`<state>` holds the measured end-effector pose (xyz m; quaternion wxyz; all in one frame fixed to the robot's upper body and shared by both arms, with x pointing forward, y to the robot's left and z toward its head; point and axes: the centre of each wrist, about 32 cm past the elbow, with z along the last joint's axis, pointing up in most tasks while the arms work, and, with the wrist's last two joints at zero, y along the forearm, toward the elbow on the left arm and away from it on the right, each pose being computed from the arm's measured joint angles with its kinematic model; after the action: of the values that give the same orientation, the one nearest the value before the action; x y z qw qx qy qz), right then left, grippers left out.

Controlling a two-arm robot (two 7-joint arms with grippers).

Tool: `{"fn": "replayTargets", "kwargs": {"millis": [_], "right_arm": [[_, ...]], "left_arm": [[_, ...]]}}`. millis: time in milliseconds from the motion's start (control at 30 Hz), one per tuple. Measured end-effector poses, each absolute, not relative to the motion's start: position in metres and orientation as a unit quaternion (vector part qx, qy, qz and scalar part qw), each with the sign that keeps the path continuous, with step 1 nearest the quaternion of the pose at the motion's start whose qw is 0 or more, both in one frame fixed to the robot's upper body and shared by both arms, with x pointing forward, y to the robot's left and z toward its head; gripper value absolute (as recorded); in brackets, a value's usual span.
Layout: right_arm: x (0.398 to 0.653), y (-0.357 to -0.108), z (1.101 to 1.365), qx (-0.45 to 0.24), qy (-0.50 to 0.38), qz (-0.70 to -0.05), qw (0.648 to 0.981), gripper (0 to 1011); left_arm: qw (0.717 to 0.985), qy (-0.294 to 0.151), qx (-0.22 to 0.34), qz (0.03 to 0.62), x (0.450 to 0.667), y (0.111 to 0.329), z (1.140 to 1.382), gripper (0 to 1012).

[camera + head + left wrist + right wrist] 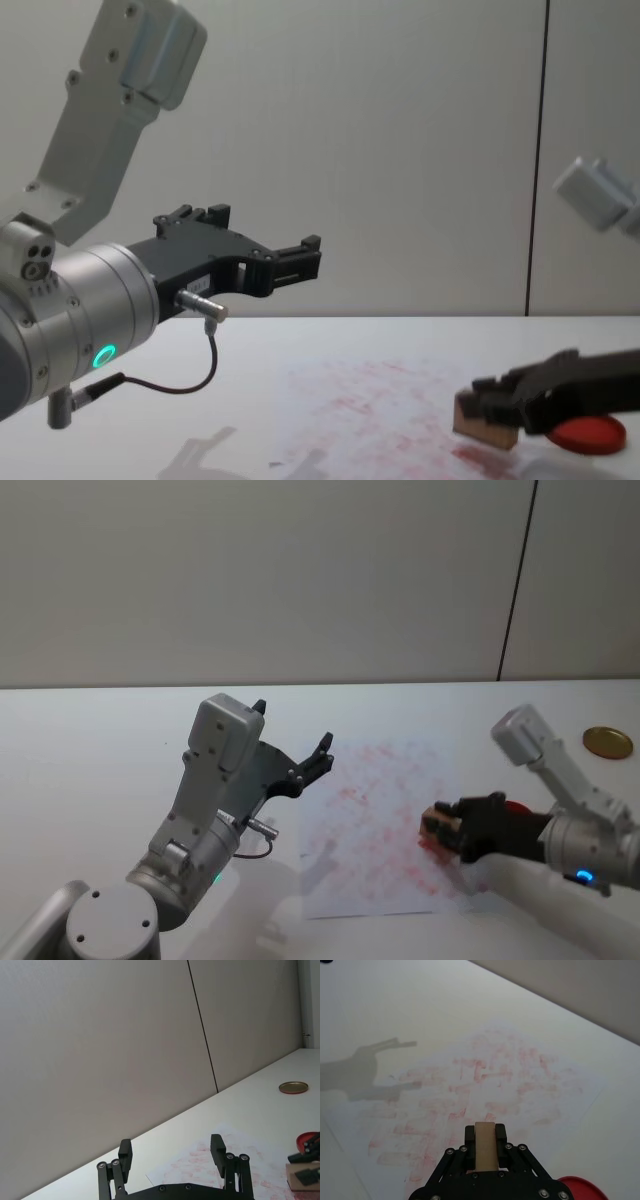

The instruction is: Use the one hand to pick up the stamp and affix it onto the A4 paper.

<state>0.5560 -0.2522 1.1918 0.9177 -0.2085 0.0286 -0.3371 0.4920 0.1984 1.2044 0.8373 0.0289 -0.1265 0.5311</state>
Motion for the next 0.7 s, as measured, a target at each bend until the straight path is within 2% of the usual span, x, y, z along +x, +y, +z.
{"fn": "replayTargets", "kwargs": {"millis": [400,700], "right_arm": [[0.564,-0.271,1.208,-0.183,0.019,-0.384,0.905,224],[0.566,-0.285,1.208,-0.189,0.016,-0.406,0.894,224]], "left_arm": [[0.837,-0.126,0.029,0.531,0.492,0.198,1.204,993],[0.837,-0.126,0.029,0.531,0.492,0.198,1.204,993]]}}
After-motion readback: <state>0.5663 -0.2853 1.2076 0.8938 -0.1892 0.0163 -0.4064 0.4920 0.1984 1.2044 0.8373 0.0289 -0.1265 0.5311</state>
